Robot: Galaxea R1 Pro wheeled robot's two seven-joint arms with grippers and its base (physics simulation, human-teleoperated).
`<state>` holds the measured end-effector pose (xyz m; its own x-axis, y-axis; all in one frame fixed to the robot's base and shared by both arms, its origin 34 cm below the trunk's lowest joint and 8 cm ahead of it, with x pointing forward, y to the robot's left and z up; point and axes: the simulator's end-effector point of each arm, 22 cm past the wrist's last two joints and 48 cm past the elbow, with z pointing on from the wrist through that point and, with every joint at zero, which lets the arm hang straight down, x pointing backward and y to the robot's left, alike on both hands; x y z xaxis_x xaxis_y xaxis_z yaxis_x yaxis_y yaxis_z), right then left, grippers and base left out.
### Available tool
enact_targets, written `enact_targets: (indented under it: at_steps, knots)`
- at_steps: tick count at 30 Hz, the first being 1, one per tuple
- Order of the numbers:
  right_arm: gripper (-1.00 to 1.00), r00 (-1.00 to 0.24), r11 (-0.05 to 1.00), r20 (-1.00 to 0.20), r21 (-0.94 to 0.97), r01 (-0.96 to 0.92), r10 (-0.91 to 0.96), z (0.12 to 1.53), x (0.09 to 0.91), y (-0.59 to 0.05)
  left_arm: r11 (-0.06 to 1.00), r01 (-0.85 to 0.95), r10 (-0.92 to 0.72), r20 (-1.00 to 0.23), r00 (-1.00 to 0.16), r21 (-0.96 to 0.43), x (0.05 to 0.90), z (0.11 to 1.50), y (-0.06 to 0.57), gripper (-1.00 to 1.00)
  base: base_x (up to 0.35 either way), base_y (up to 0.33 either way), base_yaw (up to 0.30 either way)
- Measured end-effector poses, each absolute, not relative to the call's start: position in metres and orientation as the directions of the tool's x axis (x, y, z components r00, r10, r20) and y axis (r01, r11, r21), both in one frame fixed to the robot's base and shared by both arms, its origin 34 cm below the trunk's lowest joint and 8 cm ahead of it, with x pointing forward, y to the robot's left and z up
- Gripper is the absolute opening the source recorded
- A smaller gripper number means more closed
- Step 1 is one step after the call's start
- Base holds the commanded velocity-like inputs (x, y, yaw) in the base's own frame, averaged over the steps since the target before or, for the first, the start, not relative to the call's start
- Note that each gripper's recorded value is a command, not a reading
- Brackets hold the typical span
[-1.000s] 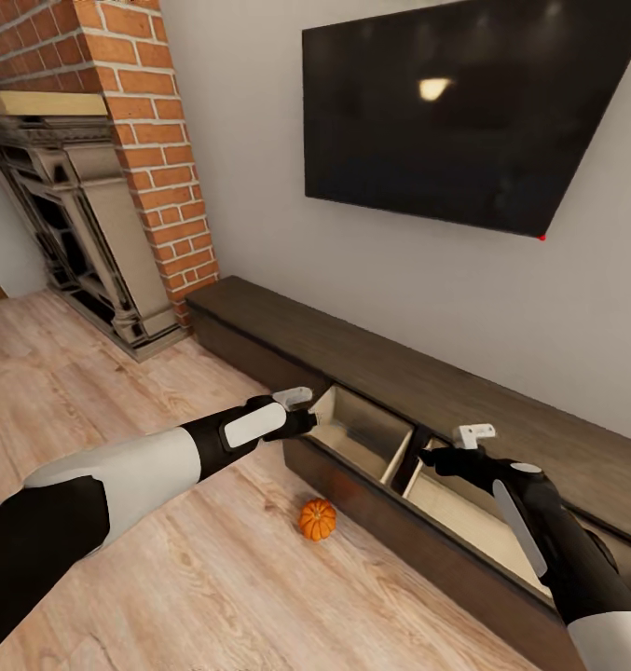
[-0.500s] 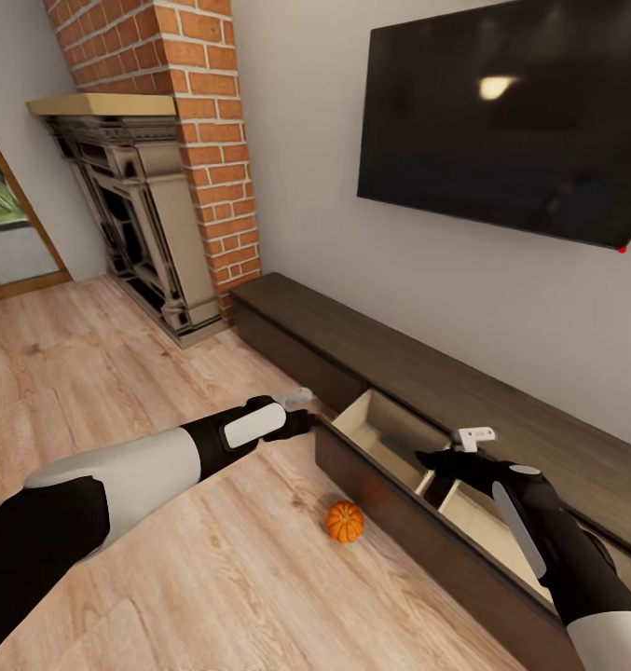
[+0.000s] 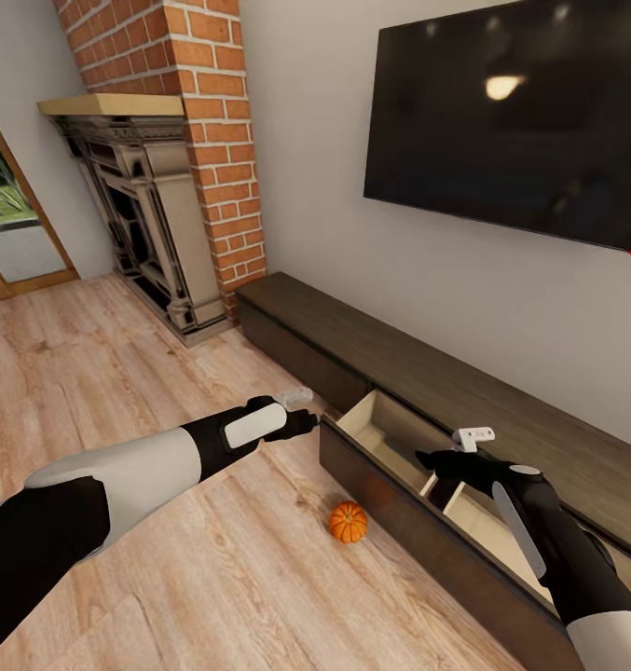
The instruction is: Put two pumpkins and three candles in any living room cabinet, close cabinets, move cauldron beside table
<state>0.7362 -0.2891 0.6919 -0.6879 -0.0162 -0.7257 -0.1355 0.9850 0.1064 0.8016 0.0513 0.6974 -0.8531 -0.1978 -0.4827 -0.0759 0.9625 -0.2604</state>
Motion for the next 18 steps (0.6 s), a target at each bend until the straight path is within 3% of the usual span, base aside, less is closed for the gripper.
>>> enact_targets:
  at_steps: [18]
  knots:
    - [1.0, -0.678, 0.985, -0.735, 0.104, -0.136, -0.016, 0.701, 0.737, -0.289, 0.962, -0.068, -0.196, -0.496, -0.846, -0.264, 0.802, 0.708, 0.049, 1.0, 0.0, 0.0, 0.0]
